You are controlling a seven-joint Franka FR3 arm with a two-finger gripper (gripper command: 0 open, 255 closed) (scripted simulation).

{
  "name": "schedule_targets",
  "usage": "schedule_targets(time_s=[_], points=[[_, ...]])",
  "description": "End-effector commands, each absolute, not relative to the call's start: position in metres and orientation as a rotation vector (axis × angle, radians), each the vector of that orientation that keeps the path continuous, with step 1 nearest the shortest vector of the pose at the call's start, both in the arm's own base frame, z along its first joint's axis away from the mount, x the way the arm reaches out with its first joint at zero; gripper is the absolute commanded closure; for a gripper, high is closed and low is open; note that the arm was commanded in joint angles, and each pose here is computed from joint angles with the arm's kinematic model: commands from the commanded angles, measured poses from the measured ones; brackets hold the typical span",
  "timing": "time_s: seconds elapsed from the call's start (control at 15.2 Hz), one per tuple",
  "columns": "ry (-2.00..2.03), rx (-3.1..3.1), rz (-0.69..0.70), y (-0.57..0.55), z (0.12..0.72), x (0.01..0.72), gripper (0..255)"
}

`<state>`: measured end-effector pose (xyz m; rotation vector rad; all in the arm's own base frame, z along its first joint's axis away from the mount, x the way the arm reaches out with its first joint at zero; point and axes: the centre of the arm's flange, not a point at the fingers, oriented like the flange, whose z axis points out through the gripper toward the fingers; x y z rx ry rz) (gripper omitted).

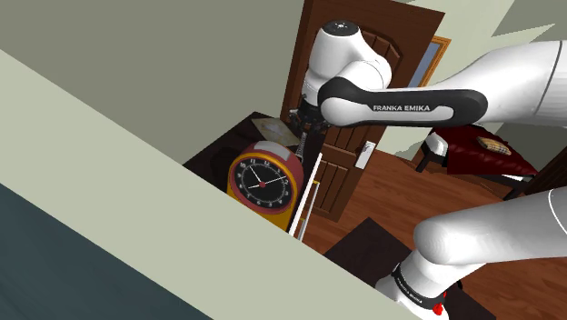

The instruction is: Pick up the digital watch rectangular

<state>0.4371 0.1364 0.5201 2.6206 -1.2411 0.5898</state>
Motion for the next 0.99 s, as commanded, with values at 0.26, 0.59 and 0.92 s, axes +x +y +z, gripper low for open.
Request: schedule_targets(time_s=[0.26, 0.59, 0.92], points=[[-1.241, 2.621, 0.589, 0.136, 0.55, 0.436, 255], [-1.241, 2.621, 0.589, 0.136, 0.577, 0.436, 255], [-1.241, 2.621, 0.589, 0.136, 0.593, 0.436, 255]])
